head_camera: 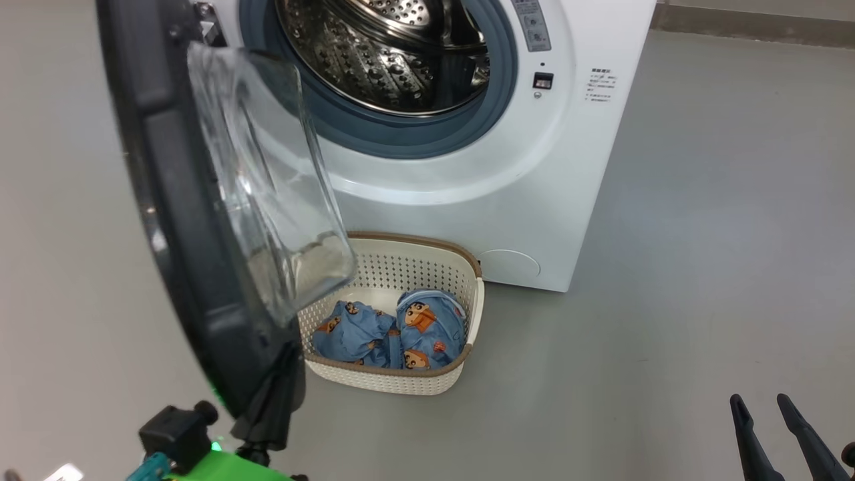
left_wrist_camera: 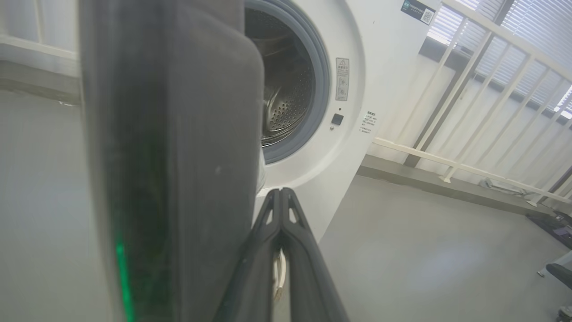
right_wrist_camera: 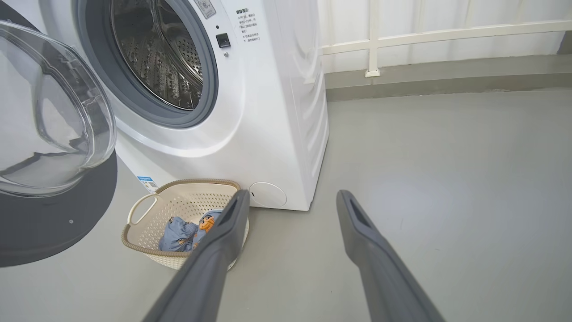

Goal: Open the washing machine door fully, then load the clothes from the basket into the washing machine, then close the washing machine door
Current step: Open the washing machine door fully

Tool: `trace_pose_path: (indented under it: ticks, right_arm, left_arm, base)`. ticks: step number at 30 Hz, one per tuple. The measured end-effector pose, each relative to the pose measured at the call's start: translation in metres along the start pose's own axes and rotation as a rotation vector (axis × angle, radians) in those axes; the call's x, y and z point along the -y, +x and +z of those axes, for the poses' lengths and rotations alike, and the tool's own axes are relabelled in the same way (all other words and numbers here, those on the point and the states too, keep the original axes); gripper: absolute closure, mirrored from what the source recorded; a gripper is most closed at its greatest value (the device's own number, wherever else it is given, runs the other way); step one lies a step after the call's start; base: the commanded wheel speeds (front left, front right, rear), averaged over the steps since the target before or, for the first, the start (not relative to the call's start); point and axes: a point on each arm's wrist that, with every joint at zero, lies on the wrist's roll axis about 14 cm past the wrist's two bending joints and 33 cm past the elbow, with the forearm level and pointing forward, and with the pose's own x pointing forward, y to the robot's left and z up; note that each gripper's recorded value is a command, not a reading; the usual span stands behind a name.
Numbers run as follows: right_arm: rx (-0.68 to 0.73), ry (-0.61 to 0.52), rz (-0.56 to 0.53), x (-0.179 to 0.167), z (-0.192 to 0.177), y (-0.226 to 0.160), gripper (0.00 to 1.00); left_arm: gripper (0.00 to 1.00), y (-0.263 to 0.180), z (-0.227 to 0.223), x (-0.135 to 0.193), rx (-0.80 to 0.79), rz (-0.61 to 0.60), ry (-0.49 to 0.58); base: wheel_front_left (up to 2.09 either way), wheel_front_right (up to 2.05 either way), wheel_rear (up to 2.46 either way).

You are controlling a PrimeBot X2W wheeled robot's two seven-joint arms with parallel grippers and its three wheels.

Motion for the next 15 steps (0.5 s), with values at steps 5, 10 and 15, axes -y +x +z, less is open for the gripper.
trace_pose_path:
  ticks: [5,10,15]
  right_arm:
    - [-0.007,0.0,0.015,-0.005,-0.002,0.004,0.0]
    - [-0.016,0.001,0.03,-0.009,-0.005,0.008,0.0]
    - [-0.026,0.003,0.043,-0.013,-0.009,0.01,0.0]
  left_arm:
    - [1.0,-0.007,0.006,-0.025,0.012,0.091,0.05]
    - [1.0,-0.014,0.014,-0.044,0.032,0.161,0.096]
    - [1.0,-0.024,0.027,-0.081,0.059,0.281,0.142]
  base:
    - [0.0,0.0,0.0]
    - [0.0,0.0,0.0]
    - [0.0,0.0,0.0]
